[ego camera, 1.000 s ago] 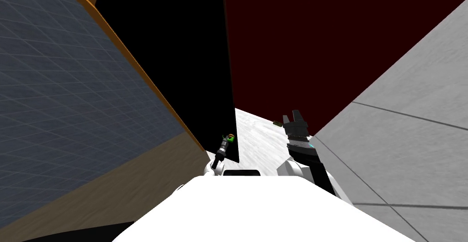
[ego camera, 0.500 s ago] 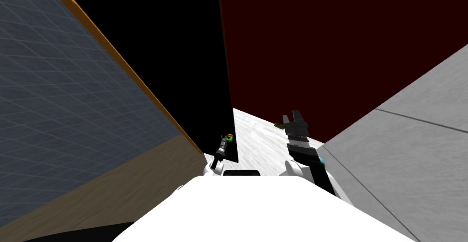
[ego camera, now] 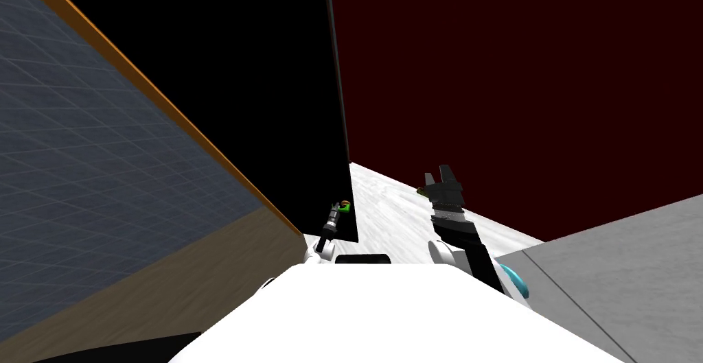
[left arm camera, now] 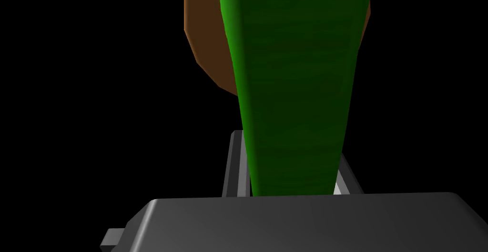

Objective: Push the door open

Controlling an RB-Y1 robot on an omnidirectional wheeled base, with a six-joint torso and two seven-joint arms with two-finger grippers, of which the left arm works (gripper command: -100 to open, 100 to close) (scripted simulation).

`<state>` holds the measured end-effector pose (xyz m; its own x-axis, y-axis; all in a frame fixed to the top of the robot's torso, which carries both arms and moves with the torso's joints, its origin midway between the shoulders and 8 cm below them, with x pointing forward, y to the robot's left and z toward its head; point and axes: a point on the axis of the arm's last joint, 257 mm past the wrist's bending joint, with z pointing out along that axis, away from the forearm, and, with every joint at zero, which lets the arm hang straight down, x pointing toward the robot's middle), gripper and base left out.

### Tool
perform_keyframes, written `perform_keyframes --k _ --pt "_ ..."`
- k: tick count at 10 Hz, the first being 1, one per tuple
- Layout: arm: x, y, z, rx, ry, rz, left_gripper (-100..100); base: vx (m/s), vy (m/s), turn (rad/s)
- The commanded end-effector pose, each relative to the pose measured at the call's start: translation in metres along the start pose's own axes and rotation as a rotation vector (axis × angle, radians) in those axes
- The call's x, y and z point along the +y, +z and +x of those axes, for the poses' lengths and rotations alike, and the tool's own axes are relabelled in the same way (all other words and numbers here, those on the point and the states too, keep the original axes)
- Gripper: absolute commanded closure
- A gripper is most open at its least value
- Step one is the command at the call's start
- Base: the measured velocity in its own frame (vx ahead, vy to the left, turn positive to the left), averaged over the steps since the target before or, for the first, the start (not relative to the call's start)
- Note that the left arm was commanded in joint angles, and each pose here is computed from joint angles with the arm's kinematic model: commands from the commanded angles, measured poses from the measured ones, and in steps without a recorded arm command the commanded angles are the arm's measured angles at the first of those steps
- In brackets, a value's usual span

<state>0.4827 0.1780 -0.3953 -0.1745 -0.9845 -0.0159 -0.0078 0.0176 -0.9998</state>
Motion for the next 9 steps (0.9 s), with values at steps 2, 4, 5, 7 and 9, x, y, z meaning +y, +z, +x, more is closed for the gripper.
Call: perform_keyframes --k 2,4,5,7,9 --pt "-0.005 -0.001 -0.026 -0.053 0.015 0.011 100 0.208 -0.065 0.114" --pt "-0.005 -0.0015 -0.035 -0.076 0.017 0.011 100 0.165 -0.088 0.082" --pt "-0.005 -0.0017 -0.037 -0.083 0.017 0.011 100 0.138 -0.096 0.096" --pt "-0.003 -0.0032 -0.042 -0.099 0.017 0.007 100 0.13 -0.083 0.068" --pt "-0.005 -0.0022 -0.042 -0.099 0.017 0.011 100 0.02 0.006 -0.002"
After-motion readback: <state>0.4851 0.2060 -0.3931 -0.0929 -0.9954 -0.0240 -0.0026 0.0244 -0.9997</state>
